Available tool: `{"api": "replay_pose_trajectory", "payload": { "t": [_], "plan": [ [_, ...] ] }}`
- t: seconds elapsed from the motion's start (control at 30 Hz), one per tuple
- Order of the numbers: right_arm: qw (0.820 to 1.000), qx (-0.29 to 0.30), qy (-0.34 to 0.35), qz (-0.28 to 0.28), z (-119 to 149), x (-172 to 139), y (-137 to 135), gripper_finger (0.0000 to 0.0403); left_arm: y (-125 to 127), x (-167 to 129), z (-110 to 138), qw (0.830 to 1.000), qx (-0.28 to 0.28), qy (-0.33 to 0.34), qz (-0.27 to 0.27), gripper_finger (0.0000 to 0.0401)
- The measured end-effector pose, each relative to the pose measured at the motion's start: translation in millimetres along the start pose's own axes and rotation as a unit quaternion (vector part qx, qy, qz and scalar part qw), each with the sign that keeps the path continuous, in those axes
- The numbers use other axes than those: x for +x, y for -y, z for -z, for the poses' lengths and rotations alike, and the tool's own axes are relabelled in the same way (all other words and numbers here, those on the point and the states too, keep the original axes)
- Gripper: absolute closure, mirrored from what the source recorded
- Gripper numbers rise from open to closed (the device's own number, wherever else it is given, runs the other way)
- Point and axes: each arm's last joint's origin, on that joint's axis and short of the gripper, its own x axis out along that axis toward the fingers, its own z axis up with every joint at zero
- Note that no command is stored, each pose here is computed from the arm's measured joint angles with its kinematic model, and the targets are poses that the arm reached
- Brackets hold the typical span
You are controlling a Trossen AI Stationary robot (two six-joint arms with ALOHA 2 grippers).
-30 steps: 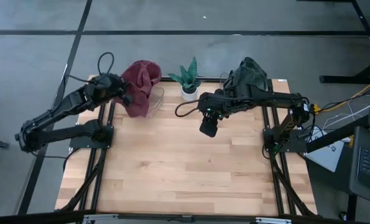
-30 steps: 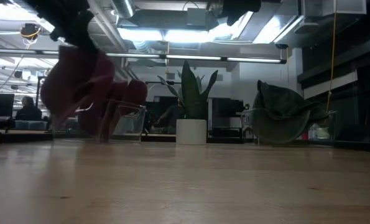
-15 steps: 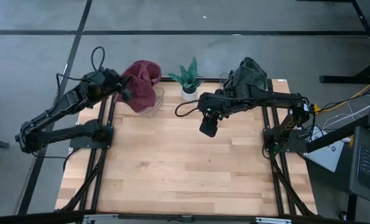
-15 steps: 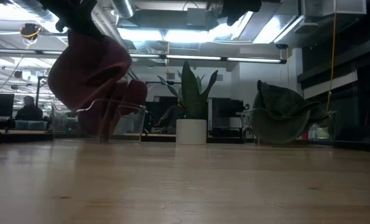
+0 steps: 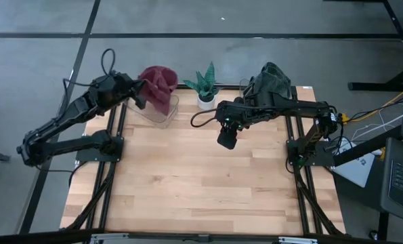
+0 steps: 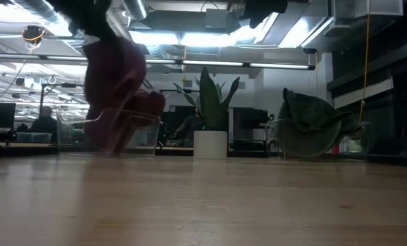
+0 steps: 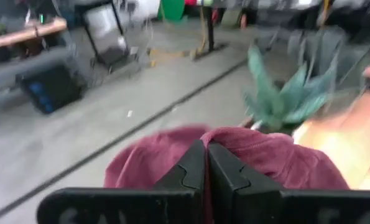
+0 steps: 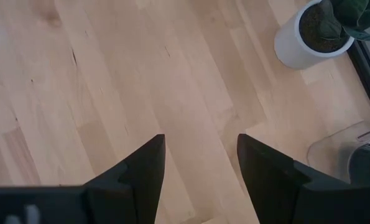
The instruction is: Pick & Place hat
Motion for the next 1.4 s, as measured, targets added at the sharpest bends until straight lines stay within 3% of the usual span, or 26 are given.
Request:
{"api": "replay_pose_trajectory", "payload": {
  "t": [0.17, 0.4, 0.63, 0.9, 1.2, 1.4],
  "plan": [
    [1.000, 0.004, 0.000, 0.000, 0.0, 0.0, 0.0, 0.0204, -4.8, 10.1, 12.3, 0.998, -0.007, -0.058, -0.011, 0.0398],
    [1.000, 0.004, 0.000, 0.000, 0.0, 0.0, 0.0, 0.0204, -13.9, 27.2, 37.6, 0.995, -0.029, -0.089, -0.037, 0.0398],
    [1.000, 0.000, 0.000, 0.000, 0.0, 0.0, -0.1, 0.0204, -26.1, 42.8, 51.7, 0.994, -0.065, -0.072, -0.059, 0.0397],
    [1.000, -0.004, 0.007, -0.002, -1.3, 0.0, -0.6, 0.0204, -37.4, 57.0, 59.4, 0.993, -0.058, -0.044, -0.091, 0.0390],
    [1.000, -0.004, 0.007, -0.002, -1.3, 0.0, -0.6, 0.0204, -42.6, 80.1, 72.9, 0.990, -0.075, -0.091, -0.071, 0.0301],
    [1.000, -0.004, 0.007, -0.002, -1.3, 0.0, -0.6, 0.0204, -43.4, 83.7, 68.4, 0.994, -0.060, -0.065, -0.071, 0.0225]
  ]
}}
